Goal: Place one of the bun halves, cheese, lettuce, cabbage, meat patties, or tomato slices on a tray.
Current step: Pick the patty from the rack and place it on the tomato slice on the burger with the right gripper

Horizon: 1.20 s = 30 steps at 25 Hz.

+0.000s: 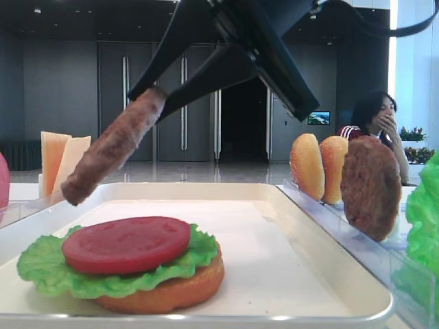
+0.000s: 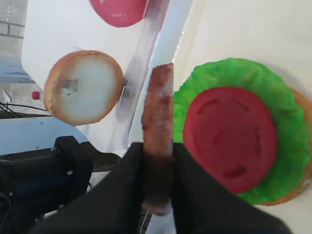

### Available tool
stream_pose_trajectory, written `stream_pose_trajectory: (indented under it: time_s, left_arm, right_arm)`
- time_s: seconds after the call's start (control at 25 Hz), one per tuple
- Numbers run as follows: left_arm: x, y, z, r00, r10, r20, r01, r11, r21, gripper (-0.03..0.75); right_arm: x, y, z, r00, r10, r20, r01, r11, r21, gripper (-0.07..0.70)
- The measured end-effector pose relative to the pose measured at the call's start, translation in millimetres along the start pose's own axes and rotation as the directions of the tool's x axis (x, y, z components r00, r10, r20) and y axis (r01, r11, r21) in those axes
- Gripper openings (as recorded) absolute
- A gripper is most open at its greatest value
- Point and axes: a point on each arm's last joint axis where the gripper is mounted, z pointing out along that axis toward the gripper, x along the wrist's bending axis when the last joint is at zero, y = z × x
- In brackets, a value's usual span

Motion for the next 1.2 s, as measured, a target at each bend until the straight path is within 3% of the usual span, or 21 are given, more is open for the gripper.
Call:
stream_pose_trajectory:
  time_s: [0.6, 1.2]
  left_arm:
    - [0.0, 0, 0, 1.0, 0.0, 0.0, 0.0, 1.0, 0.0, 0.58]
    - [0.0, 0, 0, 1.0, 0.0, 0.0, 0.0, 1.0, 0.0, 0.58]
  right_arm:
    - [-17, 0, 15, 0.999, 0.038, -0.006, -0.038, 0.999, 0.002, 0.144]
    - [-18, -1, 17, 0.999, 0.047, -0.007, -0.046, 0.999, 0.014, 0.144]
